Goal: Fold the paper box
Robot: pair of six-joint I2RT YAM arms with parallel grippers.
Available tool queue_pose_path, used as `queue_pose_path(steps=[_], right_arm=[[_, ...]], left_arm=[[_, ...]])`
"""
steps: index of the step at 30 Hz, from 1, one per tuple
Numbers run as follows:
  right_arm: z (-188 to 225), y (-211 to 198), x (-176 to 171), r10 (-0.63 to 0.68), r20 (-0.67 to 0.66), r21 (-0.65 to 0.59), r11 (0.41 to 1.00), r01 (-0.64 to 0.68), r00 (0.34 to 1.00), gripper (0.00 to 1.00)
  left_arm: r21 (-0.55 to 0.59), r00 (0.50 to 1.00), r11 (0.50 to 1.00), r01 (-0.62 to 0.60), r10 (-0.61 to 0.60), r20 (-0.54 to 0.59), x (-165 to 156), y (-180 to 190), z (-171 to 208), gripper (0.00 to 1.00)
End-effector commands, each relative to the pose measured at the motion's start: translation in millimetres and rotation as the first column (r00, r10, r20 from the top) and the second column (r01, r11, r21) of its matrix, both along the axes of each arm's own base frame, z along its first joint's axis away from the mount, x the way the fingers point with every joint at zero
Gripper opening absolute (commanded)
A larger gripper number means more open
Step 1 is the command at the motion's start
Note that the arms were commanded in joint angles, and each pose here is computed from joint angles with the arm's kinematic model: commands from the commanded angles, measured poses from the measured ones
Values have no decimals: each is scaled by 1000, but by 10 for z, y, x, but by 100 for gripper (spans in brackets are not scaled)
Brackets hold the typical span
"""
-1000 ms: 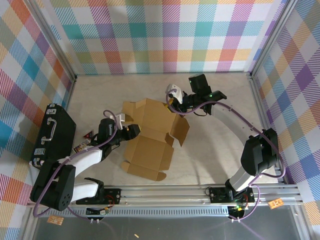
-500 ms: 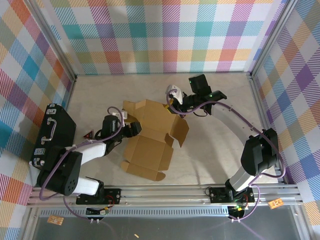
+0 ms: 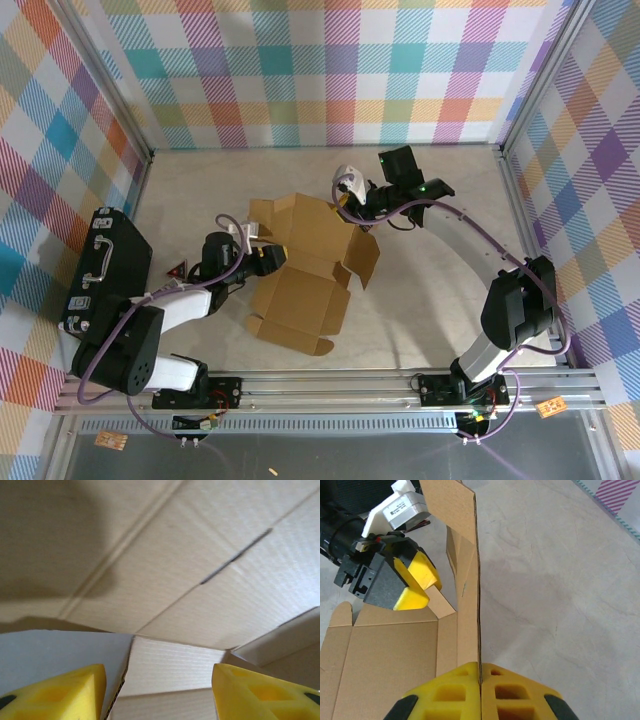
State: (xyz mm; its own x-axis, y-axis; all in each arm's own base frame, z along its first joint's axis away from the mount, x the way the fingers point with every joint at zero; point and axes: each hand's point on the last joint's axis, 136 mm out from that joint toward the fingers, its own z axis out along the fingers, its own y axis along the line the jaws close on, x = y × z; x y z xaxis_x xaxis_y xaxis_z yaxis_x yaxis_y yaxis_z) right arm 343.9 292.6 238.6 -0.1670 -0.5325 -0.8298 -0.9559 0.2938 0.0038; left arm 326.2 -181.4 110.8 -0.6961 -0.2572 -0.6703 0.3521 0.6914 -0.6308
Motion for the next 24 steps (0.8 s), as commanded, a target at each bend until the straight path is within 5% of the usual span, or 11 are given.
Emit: queue_pose_path(steps=[1,12,18,24], right_arm=[[148,53,69,-5,17,43,999,5,1000,0],[70,43,111,-11,32,24,1000,10,999,0],[35,-28,115,4,99,-33,999,-1,995,0],[72,-43,84,55,150,-60,997,-47,987,0]], left_arm=[[-67,995,993,100,-100,2,-43,-211,76,57],[-131,981,973,188,-192,-19,-214,-428,99,58],[129,995,987,-97,95,19,-53,138,462,70],[-38,921,937,-347,348,178,28,741,1047,74]])
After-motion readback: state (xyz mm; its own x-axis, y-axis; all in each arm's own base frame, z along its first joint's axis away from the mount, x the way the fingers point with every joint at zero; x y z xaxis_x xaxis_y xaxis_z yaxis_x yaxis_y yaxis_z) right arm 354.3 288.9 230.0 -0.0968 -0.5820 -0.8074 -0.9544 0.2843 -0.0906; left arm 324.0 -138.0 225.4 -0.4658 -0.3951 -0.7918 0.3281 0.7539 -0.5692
